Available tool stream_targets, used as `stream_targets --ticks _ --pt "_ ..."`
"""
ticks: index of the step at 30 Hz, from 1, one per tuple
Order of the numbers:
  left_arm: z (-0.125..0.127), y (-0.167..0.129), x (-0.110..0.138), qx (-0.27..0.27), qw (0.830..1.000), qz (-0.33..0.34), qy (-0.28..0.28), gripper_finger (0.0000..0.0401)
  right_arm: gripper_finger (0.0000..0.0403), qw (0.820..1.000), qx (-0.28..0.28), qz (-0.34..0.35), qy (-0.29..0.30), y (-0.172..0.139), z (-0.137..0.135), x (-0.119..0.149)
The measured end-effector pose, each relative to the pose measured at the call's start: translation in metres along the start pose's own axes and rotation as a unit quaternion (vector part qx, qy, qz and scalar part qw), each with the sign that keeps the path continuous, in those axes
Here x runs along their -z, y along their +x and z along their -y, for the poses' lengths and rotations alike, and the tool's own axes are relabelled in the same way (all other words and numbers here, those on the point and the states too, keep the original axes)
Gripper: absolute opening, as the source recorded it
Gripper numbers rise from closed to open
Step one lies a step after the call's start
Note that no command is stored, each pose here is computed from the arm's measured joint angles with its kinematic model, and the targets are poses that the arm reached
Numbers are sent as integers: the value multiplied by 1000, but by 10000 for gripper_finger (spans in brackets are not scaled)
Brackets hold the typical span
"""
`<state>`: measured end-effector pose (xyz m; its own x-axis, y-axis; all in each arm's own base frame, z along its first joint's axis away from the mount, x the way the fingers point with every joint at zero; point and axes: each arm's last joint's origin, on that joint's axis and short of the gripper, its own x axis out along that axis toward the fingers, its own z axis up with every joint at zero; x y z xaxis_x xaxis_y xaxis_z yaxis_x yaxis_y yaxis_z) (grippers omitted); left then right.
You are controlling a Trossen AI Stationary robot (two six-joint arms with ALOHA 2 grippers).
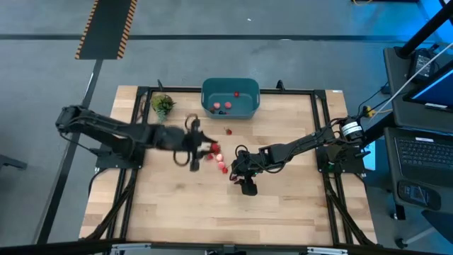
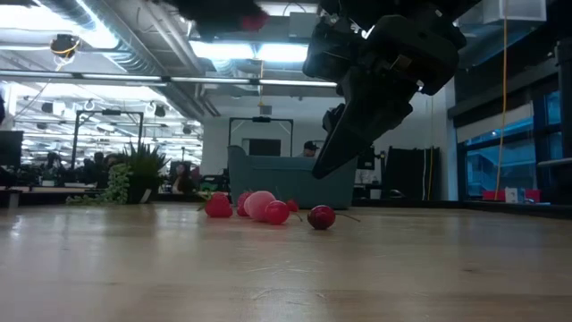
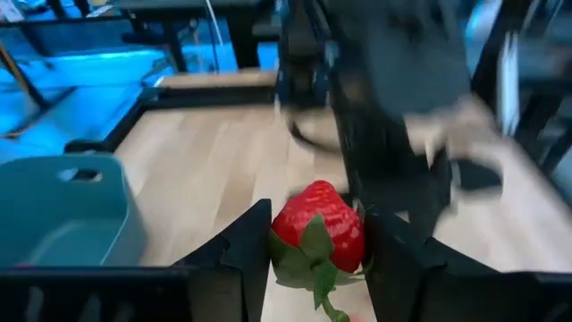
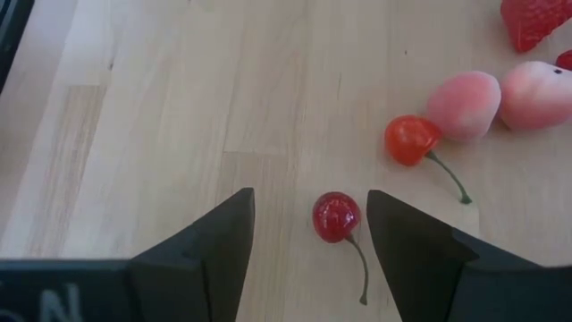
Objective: Pick and placing Produce into tupperware
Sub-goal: Put the strawberry into the blue bin
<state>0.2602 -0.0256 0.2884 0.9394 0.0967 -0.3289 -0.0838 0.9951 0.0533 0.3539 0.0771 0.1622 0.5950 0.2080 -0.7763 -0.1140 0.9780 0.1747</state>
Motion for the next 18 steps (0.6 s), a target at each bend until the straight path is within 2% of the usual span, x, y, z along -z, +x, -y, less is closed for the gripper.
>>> stream_targets --ticks 4,11,15,18 --pt "-34 4 -8 39 995 39 -78 134 219 1000 1 -3 1 0 0 1" --pt "-101 -1 -12 71 980 86 -167 134 219 1000 8 -11 1 0 1 2" --pt "-134 -4 -5 42 976 85 -196 134 219 994 103 -17 -19 -6 7 -5" --pt "-153 -3 0 38 975 93 -199 134 219 979 189 -36 -65 -16 16 -18"
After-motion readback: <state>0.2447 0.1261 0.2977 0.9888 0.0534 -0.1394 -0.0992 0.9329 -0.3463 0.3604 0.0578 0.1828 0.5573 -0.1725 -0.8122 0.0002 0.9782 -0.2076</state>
